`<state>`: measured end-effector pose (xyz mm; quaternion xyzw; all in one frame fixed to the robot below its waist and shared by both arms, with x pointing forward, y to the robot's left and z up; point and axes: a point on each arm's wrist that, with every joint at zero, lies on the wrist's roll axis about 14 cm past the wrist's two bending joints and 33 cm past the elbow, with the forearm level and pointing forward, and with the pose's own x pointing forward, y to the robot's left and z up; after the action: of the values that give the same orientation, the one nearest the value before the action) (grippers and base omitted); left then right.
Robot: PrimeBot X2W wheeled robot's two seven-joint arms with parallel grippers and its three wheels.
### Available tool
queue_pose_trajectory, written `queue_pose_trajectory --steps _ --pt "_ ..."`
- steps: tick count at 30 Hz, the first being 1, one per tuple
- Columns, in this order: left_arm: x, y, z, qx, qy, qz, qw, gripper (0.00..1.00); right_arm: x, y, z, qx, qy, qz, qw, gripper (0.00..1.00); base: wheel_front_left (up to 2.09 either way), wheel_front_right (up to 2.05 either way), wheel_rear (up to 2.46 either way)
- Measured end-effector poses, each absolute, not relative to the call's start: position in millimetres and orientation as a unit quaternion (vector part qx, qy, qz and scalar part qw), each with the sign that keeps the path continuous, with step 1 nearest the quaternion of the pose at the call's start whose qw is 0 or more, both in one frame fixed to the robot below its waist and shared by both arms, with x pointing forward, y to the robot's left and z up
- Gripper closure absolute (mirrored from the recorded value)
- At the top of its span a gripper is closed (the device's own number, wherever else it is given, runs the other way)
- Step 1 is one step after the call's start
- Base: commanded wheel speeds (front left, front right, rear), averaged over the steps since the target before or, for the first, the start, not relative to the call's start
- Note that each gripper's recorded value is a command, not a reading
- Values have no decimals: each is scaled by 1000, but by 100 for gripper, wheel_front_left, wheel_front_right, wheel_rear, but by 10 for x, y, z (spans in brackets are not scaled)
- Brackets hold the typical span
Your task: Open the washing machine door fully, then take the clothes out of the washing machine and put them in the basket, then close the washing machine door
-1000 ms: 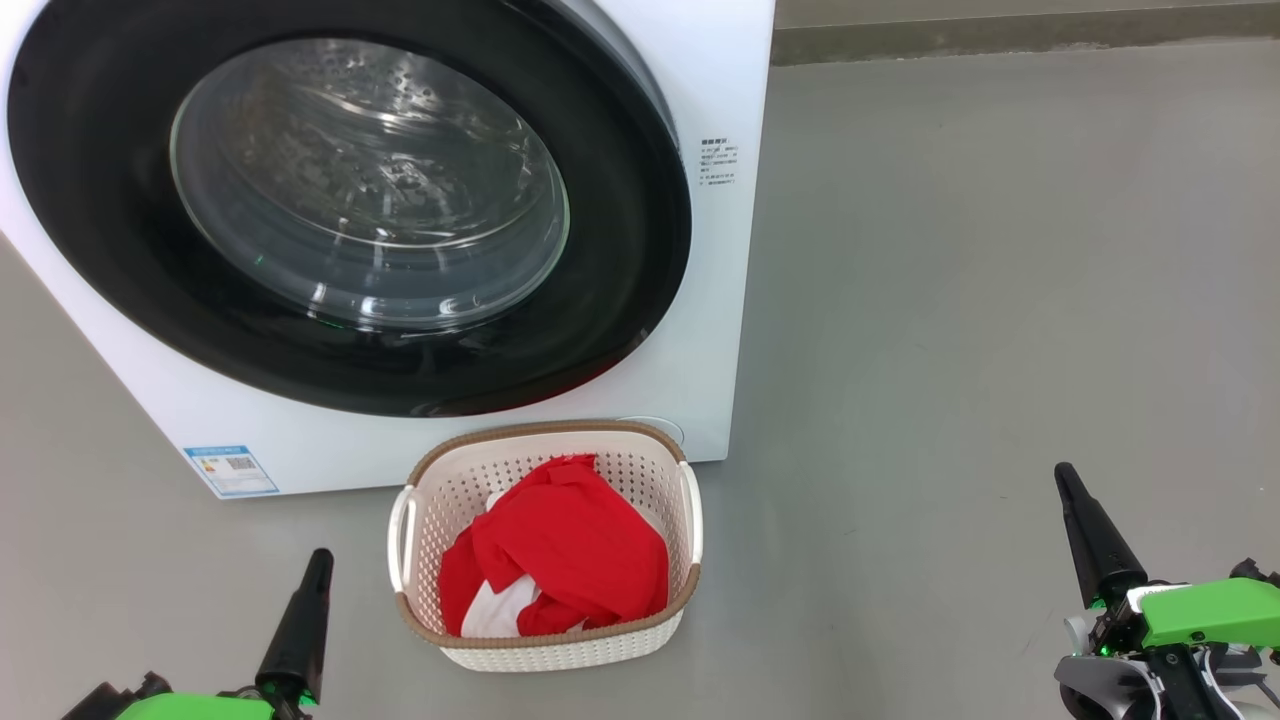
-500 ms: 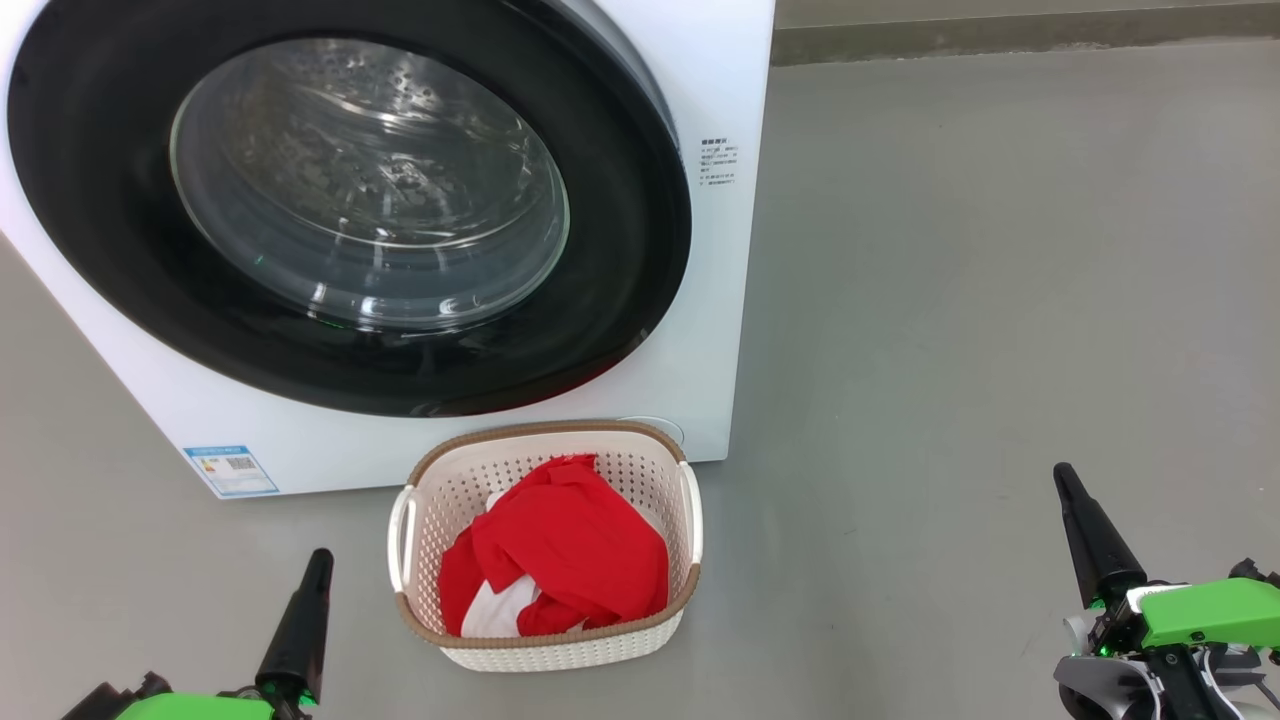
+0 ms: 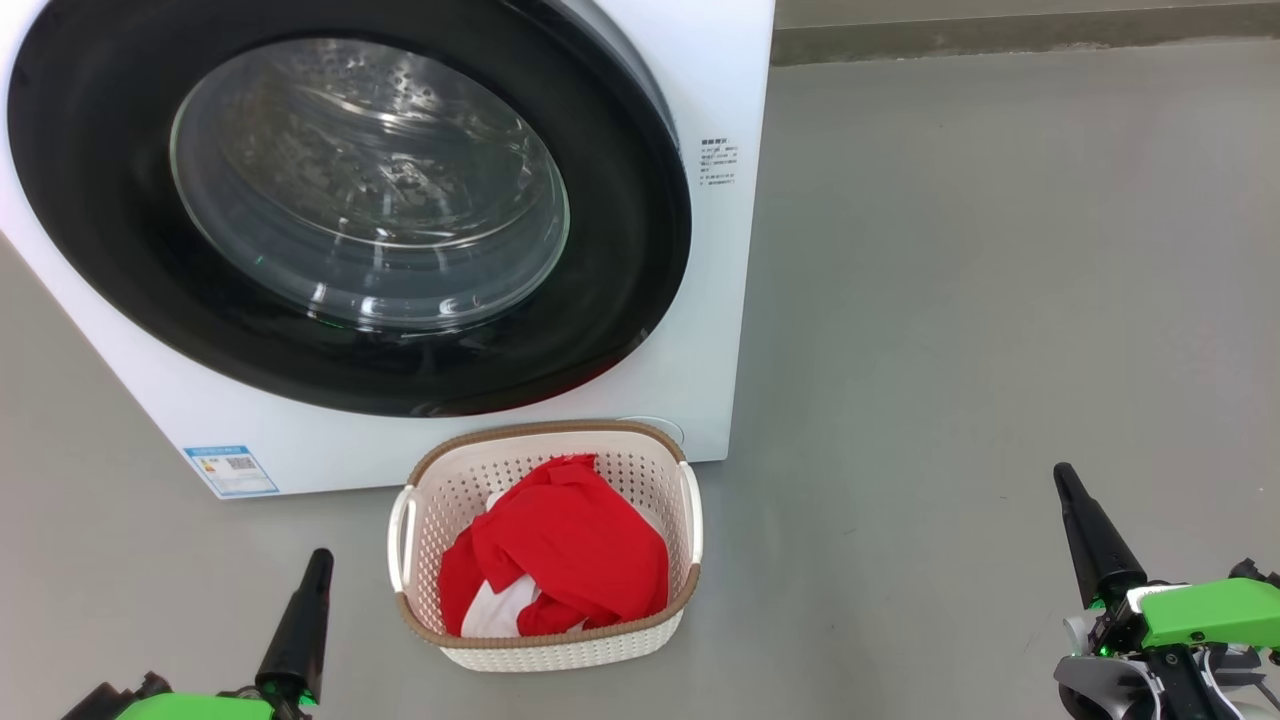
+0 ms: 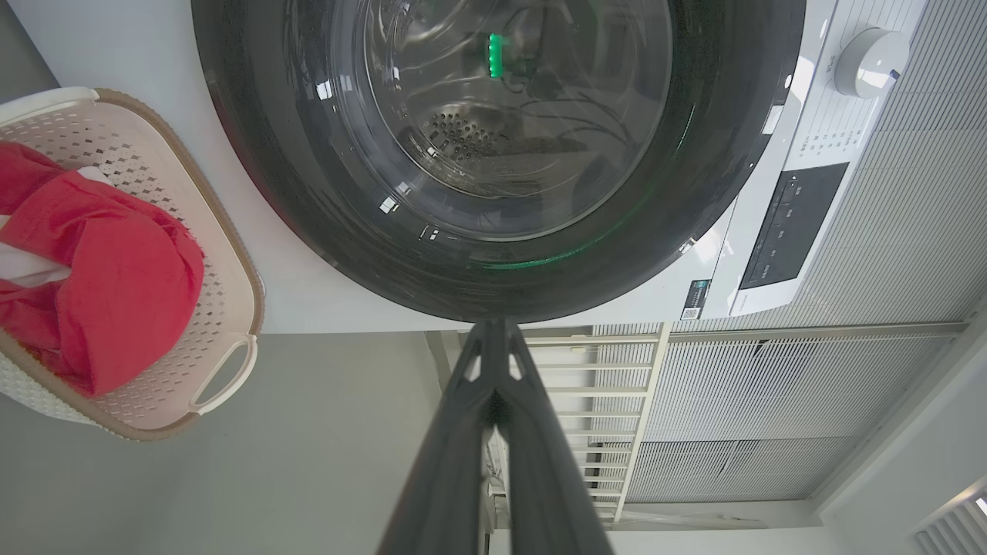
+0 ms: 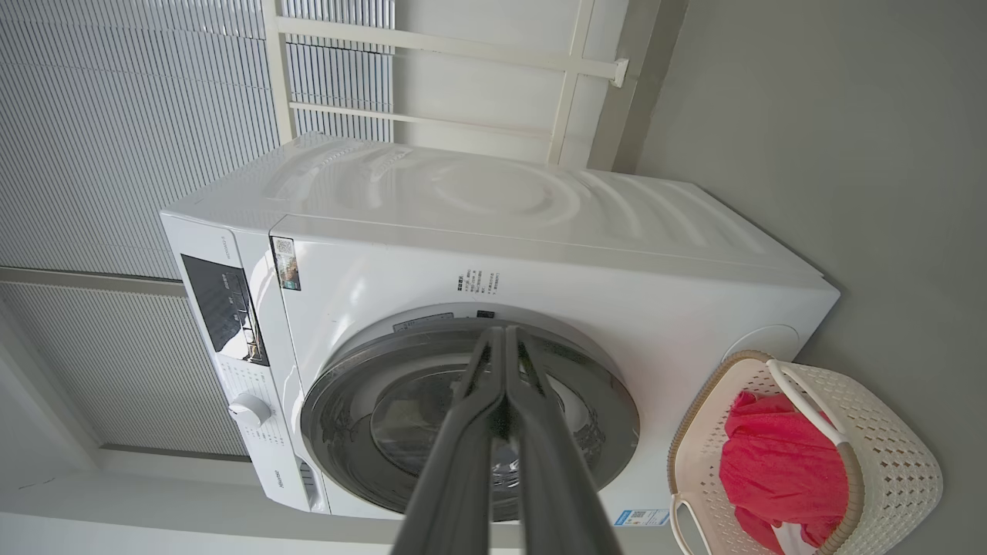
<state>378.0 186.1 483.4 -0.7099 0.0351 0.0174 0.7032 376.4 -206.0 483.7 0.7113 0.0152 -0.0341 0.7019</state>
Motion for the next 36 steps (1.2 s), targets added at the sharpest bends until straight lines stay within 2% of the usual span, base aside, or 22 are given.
queue_pose_trajectory --steps 36 --pt "3780 1861 4834 -710 35 17 703 100 3763 -2059 4836 711 16 -34 702 100 0 0 0"
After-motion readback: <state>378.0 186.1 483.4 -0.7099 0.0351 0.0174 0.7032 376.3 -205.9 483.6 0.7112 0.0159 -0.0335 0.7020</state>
